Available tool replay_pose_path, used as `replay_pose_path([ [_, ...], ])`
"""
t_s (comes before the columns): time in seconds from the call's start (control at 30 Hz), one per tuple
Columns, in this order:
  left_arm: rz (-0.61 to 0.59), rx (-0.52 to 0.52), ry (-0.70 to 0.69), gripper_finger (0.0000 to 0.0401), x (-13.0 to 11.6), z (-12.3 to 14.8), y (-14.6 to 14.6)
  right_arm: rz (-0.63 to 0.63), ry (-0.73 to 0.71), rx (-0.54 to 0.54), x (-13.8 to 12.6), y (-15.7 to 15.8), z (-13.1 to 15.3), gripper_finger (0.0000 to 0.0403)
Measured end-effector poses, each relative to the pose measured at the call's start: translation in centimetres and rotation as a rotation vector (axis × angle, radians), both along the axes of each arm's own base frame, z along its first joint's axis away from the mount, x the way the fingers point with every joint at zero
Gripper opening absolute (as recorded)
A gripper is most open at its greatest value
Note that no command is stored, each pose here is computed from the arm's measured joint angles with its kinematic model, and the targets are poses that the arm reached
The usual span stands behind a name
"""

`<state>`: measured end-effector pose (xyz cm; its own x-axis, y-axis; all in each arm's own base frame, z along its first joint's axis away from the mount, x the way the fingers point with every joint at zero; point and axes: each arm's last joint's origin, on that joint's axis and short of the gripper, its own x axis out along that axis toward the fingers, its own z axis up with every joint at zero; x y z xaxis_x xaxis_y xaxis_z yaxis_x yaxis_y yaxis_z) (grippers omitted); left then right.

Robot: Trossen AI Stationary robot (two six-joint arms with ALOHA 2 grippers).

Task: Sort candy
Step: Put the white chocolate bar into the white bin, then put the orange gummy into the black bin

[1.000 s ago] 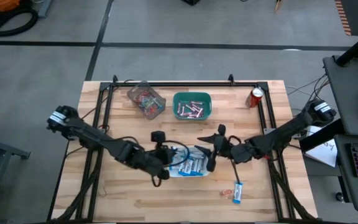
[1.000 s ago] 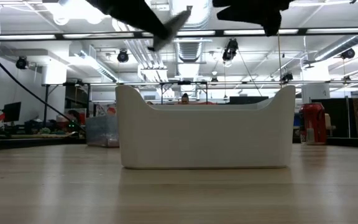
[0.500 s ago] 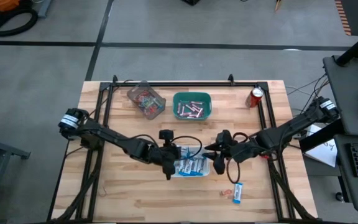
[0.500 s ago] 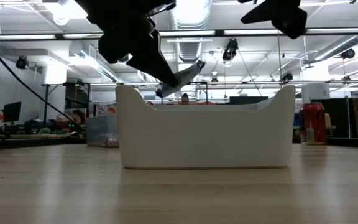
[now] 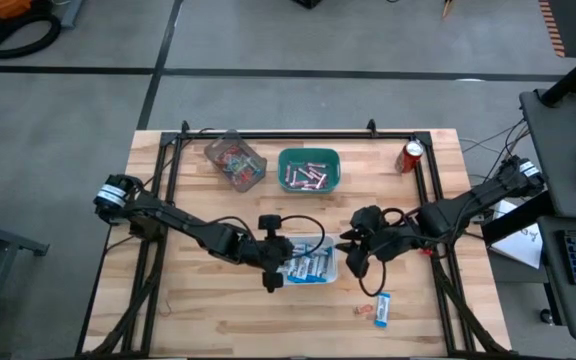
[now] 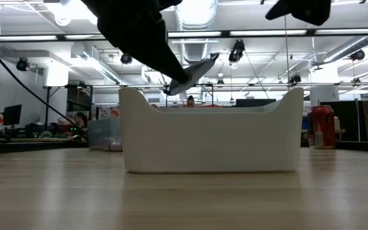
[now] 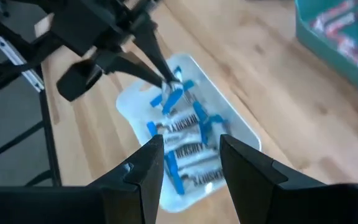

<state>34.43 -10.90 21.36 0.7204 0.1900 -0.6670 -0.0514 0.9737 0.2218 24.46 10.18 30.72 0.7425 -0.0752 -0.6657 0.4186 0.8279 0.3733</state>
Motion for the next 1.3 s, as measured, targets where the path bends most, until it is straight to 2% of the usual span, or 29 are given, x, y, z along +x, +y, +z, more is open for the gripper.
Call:
replay_pose_path([
  [0.27,-0.003,-0.007,0.000,0.0085,0.0,0.0,-0.1,0.008,0.125,0.230,-0.5,0.4,-1.0,0.0148],
  [0.43,-0.018,0.014,0.017,0.0126,-0.2,0.0,0.0,0.066,0.179,0.270,-0.8,0.6,-1.5,0.0148],
  [0.57,-0.030,0.021,0.027,0.0140,-0.8,0.7,0.0,0.192,0.214,0.206,-1.2,1.1,-1.9,0.0148],
  [0.77,-0.093,0.033,-0.035,0.0142,-2.4,3.4,-0.6,0.360,0.225,0.059,-1.8,2.7,-2.7,0.0148],
  [1.03,-0.171,0.001,-0.167,0.0139,-5.9,5.5,-1.4,0.438,0.359,-0.048,-0.8,6.2,-6.8,0.0148],
  [1.3,-0.252,-0.065,-0.337,0.0131,-9.6,6.8,-2.2,0.461,0.475,-0.066,-0.7,9.7,-10.0,0.0148],
])
